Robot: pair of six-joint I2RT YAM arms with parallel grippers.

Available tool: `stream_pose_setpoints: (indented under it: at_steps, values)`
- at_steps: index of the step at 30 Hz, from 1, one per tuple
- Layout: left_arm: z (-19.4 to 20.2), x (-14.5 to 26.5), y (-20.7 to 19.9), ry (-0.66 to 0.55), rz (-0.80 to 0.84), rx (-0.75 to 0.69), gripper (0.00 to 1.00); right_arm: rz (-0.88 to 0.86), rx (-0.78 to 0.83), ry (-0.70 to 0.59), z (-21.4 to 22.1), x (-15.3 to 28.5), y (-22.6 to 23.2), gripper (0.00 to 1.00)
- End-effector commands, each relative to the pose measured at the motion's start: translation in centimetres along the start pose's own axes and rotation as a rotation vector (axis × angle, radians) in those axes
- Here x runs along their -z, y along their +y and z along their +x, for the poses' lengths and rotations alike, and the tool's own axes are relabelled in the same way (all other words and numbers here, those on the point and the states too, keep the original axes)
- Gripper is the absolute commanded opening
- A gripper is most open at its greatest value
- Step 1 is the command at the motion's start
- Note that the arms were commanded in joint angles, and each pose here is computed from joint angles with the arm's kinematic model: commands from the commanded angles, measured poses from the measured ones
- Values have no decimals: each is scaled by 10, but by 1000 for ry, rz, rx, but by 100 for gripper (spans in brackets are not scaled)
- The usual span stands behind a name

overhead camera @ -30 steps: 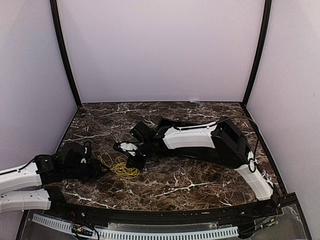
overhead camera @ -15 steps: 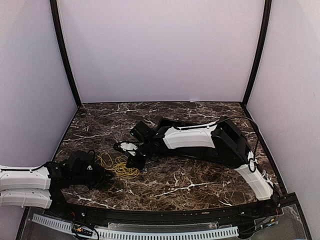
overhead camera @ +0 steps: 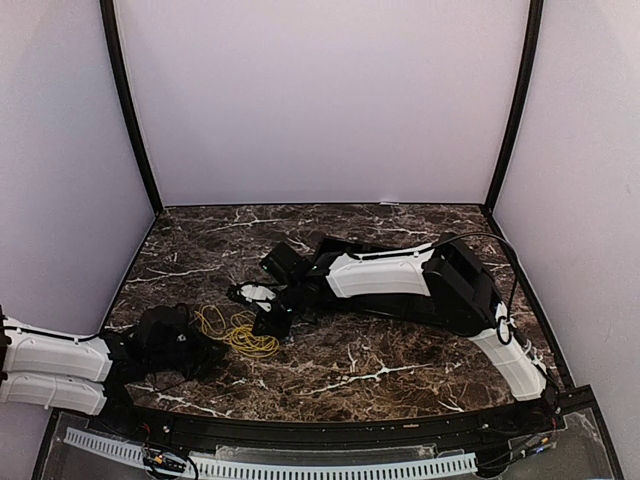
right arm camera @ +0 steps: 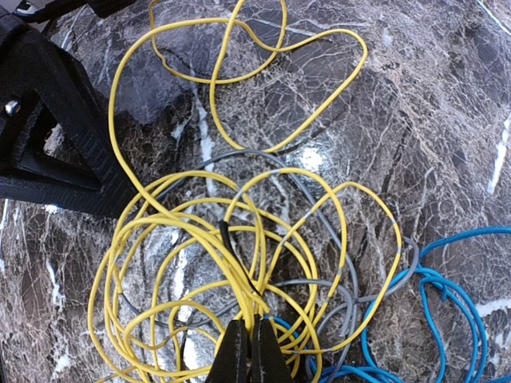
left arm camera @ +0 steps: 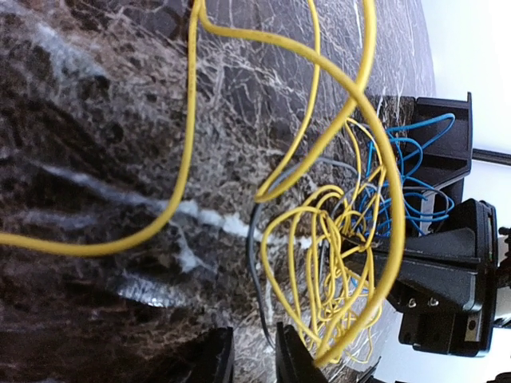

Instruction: Untangle the cables

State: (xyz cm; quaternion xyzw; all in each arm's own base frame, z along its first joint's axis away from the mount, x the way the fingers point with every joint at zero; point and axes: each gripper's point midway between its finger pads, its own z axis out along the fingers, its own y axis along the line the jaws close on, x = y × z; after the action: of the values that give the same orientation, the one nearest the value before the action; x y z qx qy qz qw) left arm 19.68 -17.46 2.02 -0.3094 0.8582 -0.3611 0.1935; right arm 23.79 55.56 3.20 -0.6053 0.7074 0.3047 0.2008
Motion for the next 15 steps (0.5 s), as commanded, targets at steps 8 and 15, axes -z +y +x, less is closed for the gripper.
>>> stream_pose_setpoints:
  at_steps: [8, 15]
  values:
    - [1, -14, 5, 54, 5, 77, 16, -21, -41, 30, 16, -9, -2, 0]
    - [12, -22, -1, 130, 24, 91, 2, -19, -46, 31, 17, -9, -3, 0]
